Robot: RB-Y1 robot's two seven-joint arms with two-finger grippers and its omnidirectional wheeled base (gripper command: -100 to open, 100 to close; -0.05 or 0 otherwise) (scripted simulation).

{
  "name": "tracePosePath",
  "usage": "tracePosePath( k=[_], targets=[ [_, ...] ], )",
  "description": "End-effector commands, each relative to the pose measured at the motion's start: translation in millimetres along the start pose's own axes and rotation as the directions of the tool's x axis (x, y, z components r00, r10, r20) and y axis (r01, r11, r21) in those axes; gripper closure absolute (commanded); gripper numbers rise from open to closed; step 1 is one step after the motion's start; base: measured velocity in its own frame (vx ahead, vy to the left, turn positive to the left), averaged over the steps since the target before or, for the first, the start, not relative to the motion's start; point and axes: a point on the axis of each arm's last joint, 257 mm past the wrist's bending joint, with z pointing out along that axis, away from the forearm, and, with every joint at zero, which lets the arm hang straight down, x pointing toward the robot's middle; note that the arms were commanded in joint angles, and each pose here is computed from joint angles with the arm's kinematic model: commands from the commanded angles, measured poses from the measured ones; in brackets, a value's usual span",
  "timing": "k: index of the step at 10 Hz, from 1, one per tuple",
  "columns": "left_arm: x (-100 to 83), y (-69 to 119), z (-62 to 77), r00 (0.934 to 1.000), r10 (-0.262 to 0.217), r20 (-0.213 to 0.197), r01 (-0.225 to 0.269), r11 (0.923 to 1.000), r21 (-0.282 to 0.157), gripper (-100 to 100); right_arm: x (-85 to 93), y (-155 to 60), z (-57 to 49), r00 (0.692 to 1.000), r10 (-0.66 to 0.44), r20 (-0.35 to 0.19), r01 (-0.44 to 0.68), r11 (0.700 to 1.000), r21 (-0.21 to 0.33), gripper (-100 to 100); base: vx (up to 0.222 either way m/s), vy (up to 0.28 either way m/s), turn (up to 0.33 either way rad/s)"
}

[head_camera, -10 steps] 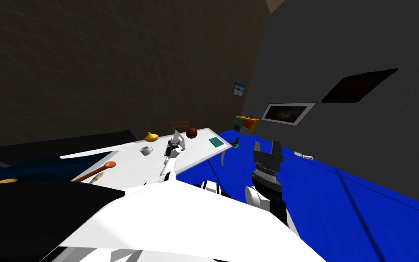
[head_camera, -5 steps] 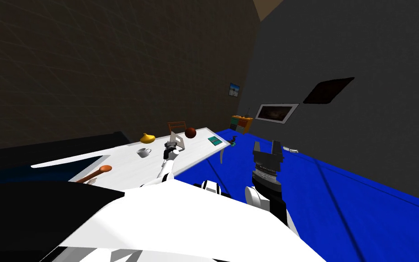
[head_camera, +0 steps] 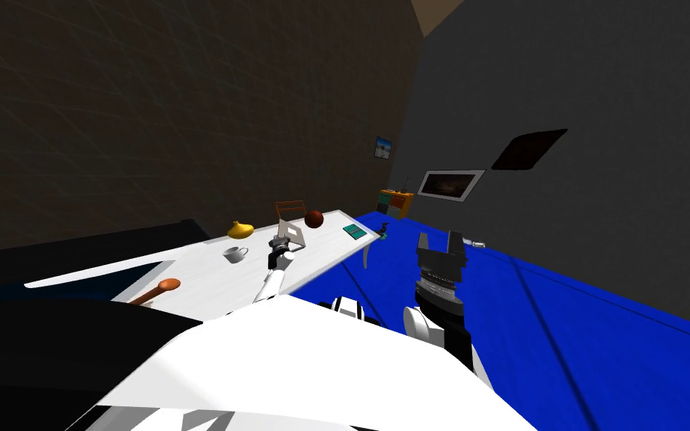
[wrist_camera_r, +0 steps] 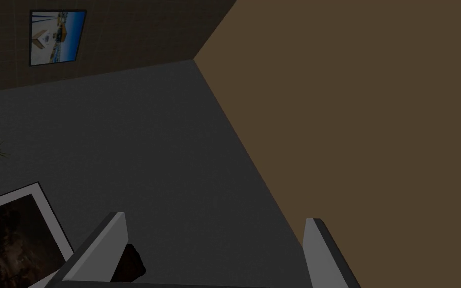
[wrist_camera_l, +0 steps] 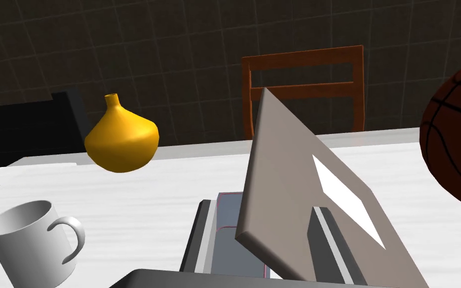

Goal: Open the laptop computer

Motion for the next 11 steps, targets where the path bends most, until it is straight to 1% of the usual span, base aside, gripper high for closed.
tracePosePath(
  k=[1, 2, 3, 4, 5, 6, 7, 8, 9, 10, 11],
  targets=[
    [-21.5, 0.1, -16.8, 0.9980, -0.060, 0.022, 0.060, 0.9982, 0.004, 100, 0.0, 0.0, 0.0, 1.000, 0.000, 0.000, 0.000, 1.000, 0.000, 0, -0.002, 0.069, -0.087],
    [-30.9, -10.2, -25.2, 0.9959, -0.087, 0.024, 0.087, 0.9959, 0.026, 100, 0.0, 0.0, 0.0, 1.000, 0.000, 0.000, 0.000, 1.000, 0.000, 0, -0.002, 0.099, -0.124],
    [-31.8, -4.8, -26.4, 0.9942, -0.104, 0.029, 0.103, 0.9945, 0.019, 100, 0.0, 0.0, 0.0, 1.000, 0.000, 0.000, 0.000, 1.000, 0.000, 0, -0.018, 0.074, -0.041],
    [-41.1, -10.7, -36.1, 0.9907, -0.132, 0.032, 0.131, 0.9908, 0.033, 100, 0.0, 0.0, 0.0, 1.000, 0.000, 0.000, 0.000, 1.000, 0.000, 0, -0.014, 0.082, -0.075],
    [-42.2, -9.7, -36.6, 0.9891, -0.143, 0.036, 0.141, 0.9894, 0.034, 100, 0.0, 0.0, 0.0, 1.000, 0.000, 0.000, 0.000, 1.000, 0.000, 0, -0.007, 0.066, -0.044],
    [-51.8, -14.1, -47.1, 0.9842, -0.172, 0.041, 0.170, 0.9843, 0.046, 100, 0.0, 0.0, 0.0, 1.000, 0.000, 0.000, 0.000, 1.000, 0.000, 0, -0.009, 0.060, -0.057],
    [-53.0, -14.9, -47.2, 0.9825, -0.181, 0.044, 0.179, 0.9826, 0.050, 100, 0.0, 0.0, 0.0, 1.000, 0.000, 0.000, 0.000, 1.000, 0.000, 0, -0.010, 0.053, -0.034],
    [-63.4, -20.0, -58.2, 0.9759, -0.213, 0.050, 0.209, 0.9757, 0.066, 100, 0.0, 0.0, 0.0, 1.000, 0.000, 0.000, 0.000, 1.000, 0.000, 0, -0.012, 0.063, -0.073],
    [-64.3, -20.5, -58.4, 0.9744, -0.219, 0.053, 0.215, 0.9742, 0.069, 100, 0.0, 0.0, 0.0, 1.000, 0.000, 0.000, 0.000, 1.000, 0.000, 0, -0.007, 0.056, -0.053],
    [-75.7, -28.5, -69.6, 0.9654, -0.254, 0.060, 0.248, 0.9645, 0.092, 100, 0.0, 0.0, 0.0, 1.000, 0.000, 0.000, 0.000, 1.000, 0.000, 0, -0.005, 0.069, -0.121],
    [-75.9, -26.5, -70.1, 0.9648, -0.256, 0.062, 0.250, 0.9642, 0.089, 100, 0.0, 0.0, 0.0, 1.000, 0.000, 0.000, 0.000, 1.000, 0.000, 0, -0.016, 0.055, -0.022]
  ],
)
